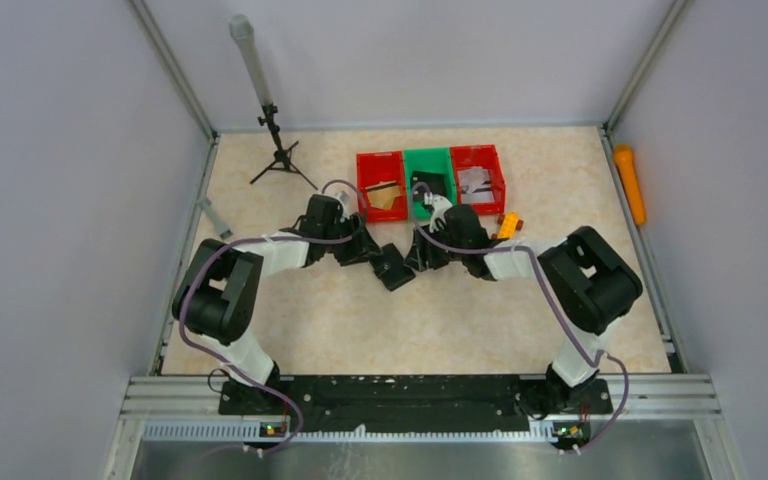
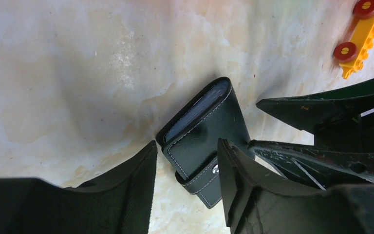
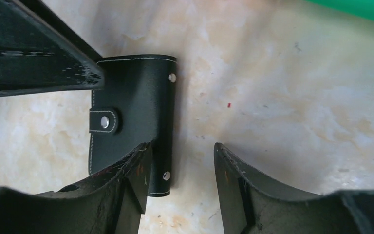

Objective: Take the credit cards out of the card holder
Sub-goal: Open the card holder at the center of the board.

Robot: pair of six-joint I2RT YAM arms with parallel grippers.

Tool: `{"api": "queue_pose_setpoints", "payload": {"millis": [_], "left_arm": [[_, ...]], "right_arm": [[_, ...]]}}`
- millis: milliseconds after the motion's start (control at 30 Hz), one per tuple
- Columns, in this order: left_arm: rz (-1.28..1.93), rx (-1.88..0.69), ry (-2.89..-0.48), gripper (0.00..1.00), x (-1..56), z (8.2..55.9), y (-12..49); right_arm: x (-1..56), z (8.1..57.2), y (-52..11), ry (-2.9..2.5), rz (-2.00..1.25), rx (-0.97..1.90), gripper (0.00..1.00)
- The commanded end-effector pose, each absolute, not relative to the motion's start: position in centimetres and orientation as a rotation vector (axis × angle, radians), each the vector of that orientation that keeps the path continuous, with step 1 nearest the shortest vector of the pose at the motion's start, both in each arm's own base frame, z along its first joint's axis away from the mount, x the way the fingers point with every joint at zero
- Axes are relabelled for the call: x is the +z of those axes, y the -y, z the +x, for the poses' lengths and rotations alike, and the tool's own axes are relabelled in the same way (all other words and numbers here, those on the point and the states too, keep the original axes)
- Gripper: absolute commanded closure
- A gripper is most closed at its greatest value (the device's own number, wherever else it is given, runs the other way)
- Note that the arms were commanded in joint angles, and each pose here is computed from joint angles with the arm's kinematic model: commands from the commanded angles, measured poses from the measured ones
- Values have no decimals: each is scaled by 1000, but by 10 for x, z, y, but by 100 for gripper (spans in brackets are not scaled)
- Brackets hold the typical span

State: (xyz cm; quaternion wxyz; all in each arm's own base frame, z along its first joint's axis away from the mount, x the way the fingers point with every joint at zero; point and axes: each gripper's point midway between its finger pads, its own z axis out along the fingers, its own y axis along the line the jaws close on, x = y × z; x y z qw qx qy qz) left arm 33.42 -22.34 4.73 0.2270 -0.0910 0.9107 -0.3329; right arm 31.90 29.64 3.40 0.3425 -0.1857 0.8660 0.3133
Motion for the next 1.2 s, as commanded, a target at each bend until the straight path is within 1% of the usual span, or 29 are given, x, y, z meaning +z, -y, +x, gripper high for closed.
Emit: {"api": "queue_pose_setpoints", "payload": {"millis": [0, 100, 167, 200, 267, 333, 367, 433, 467, 533, 633, 700, 767, 800, 833, 967, 1167], "left_arm": [[-196, -953, -2494, 50, 54, 341, 230], [-194, -961, -2518, 59, 47, 341, 232], [-188, -983, -2527, 70, 45, 340, 235], [-186, -1003, -2527, 73, 45, 340, 237], [-175, -1045, -2511, 84, 48, 338, 241], [-149, -1108, -2463, 89, 57, 338, 247], [-134, -1141, -2436, 91, 63, 338, 250], [-103, -1184, -2371, 92, 75, 338, 253], [-90, -1203, -2338, 94, 83, 338, 254], [-63, -1234, -2278, 97, 95, 336, 255], [-26, -1297, -2193, 100, 111, 331, 259], [10, -1345, -2136, 100, 123, 328, 262], [44, -1384, -2084, 100, 135, 324, 264], [56, -1393, -2061, 100, 140, 322, 265], [66, -1397, -2046, 100, 143, 321, 264], [82, -1392, -2005, 100, 152, 318, 262], [140, -1463, -1889, 100, 175, 308, 265]], "right_arm": [[37, 306, -317, -2280, -514, 973, 49], [36, 302, -321, -2290, -524, 1015, 50], [35, 299, -324, -2290, -527, 1050, 50], [36, 298, -325, -2289, -527, 1064, 51], [36, 297, -327, -2290, -530, 1075, 54], [38, 298, -326, -2283, -525, 1069, 54], [40, 299, -325, -2276, -518, 1060, 52], [45, 303, -320, -2257, -484, 1047, 45], [49, 304, -317, -2241, -462, 1057, 39], [56, 304, -312, -2217, -420, 1097, 36], [62, 304, -306, -2189, -379, 1151, 35], [63, 305, -303, -2183, -357, 1167, 34], [66, 306, -299, -2163, -337, 1183, 31], [69, 307, -297, -2148, -326, 1187, 27], [72, 308, -295, -2135, -320, 1190, 27], [86, 308, -288, -2077, -325, 1172, 26], [114, 300, -288, -1933, -345, 1256, 26]]}}
